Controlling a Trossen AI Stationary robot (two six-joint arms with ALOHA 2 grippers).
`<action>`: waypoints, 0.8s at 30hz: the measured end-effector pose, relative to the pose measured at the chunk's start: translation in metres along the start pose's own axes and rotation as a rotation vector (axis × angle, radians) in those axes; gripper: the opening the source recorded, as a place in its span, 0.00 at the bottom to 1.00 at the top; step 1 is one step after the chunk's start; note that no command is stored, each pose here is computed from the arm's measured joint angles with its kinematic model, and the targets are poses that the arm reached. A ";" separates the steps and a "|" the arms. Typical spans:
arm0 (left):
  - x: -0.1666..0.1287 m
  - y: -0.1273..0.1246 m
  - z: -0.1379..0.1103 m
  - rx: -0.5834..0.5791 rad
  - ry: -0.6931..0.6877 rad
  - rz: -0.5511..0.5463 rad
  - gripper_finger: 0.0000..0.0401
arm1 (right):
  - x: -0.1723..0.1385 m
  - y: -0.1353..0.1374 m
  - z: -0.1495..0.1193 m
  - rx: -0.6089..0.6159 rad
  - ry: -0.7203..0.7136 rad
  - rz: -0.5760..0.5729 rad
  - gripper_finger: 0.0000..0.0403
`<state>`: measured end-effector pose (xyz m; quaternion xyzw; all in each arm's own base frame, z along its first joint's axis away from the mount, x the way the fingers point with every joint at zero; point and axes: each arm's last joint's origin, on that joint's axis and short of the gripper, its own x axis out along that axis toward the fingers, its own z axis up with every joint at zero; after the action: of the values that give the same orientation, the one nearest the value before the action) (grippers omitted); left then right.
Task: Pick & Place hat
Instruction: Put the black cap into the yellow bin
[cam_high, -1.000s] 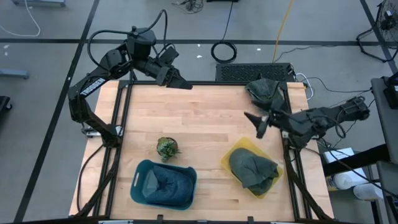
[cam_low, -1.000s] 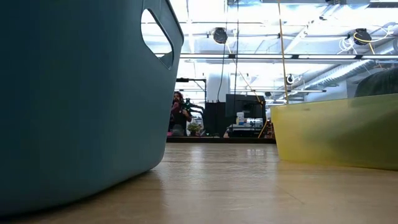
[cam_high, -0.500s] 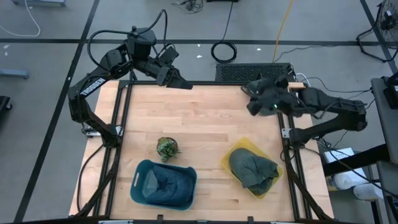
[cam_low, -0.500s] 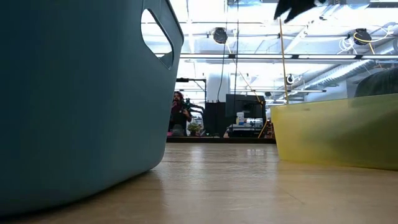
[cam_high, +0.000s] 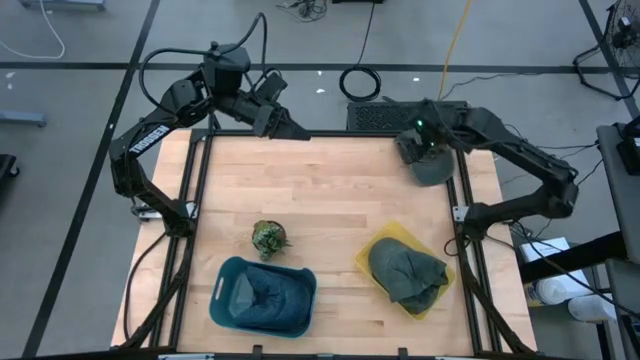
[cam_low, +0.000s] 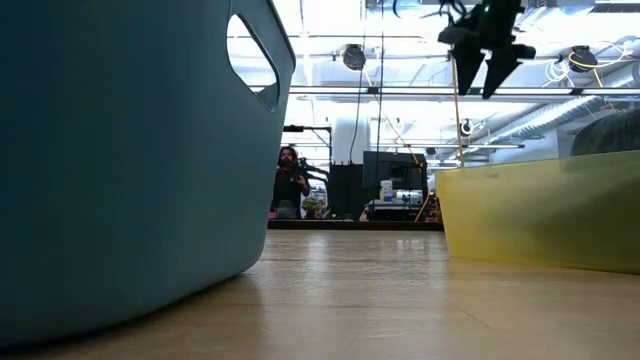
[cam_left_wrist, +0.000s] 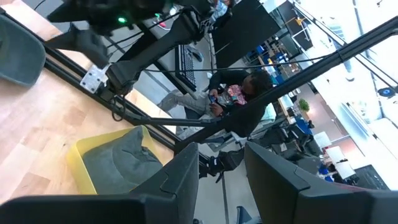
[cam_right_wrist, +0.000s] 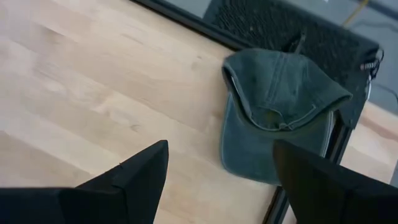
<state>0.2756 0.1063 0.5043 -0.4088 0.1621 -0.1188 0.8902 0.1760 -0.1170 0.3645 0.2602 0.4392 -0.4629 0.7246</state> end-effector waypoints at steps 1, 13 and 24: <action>0.000 0.000 0.000 0.002 -0.001 -0.001 0.34 | 0.004 -0.002 0.003 0.008 0.016 -0.004 0.68; 0.000 -0.001 0.002 0.019 -0.015 -0.012 0.34 | 0.059 -0.017 0.031 0.019 0.195 -0.045 0.68; 0.000 -0.001 0.002 0.030 -0.014 -0.012 0.34 | 0.111 -0.015 0.046 0.042 0.299 -0.102 0.68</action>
<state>0.2763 0.1067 0.5065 -0.3974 0.1514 -0.1236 0.8966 0.2013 -0.2086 0.2897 0.3185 0.5450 -0.4645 0.6211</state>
